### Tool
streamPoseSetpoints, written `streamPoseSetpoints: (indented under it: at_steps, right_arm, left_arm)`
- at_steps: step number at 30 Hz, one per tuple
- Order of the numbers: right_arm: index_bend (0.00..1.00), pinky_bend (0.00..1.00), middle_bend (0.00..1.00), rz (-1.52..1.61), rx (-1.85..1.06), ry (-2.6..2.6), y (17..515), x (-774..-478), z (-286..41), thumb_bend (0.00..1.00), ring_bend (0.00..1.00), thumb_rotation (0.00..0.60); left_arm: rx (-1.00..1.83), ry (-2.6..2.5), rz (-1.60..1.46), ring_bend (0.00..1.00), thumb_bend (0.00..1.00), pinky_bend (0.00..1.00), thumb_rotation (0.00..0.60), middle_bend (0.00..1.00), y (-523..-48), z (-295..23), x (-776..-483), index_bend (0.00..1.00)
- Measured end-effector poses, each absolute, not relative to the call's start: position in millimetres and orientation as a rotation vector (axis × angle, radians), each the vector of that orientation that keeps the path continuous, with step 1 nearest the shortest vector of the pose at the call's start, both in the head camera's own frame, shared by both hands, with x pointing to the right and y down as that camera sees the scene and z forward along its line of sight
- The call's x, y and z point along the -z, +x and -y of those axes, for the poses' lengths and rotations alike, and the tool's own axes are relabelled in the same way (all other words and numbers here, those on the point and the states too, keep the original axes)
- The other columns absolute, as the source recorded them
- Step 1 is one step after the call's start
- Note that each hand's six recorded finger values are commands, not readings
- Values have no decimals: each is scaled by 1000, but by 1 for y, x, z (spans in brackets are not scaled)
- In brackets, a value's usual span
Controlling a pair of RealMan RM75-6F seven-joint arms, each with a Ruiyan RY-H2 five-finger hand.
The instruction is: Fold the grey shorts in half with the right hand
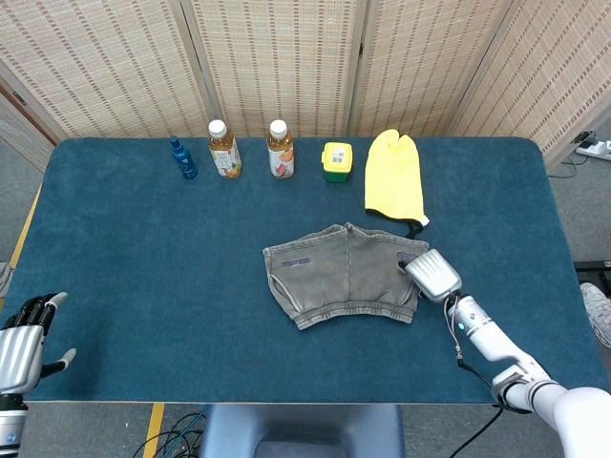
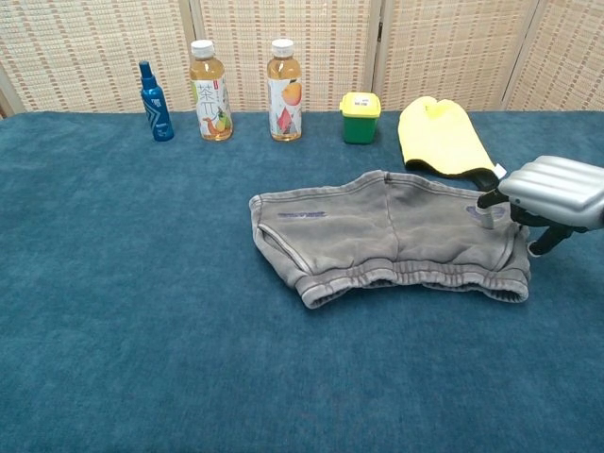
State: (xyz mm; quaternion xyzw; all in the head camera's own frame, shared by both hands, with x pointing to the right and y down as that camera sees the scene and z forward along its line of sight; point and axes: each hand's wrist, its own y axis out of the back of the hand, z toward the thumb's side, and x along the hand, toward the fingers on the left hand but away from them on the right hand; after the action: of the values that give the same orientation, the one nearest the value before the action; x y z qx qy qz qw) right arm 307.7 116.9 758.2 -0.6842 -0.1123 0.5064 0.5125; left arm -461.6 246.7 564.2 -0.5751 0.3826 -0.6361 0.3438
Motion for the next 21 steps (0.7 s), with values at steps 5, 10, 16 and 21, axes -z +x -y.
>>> streamPoseSetpoints:
  at_steps: [5,10,16,21]
  right_arm:
    - [547,1000,979,279,-1213,-1643,312,-757,-117,505,1000,600]
    - [574,1000,979,256,-1211,-1618,327,-749,-119,534,1000,600]
    - [577,1000,979,229,-1228,-1567,357,-732,-117,539,1000,600]
    - [578,1000,979,226,-1218,-1535,370,-717,-114,539,1000,600]
  left_arm:
    - [1658,-1492,-994,166,205,331,600,191,-463,-248,-564,184]
    - [1650,-1494,-994,166,204,330,600,191,-462,-247,-563,184]
    - [1641,-1498,-993,166,204,330,600,191,-460,-245,-563,184]
    - [1633,-1501,-996,166,204,331,600,191,-458,-244,-564,184]
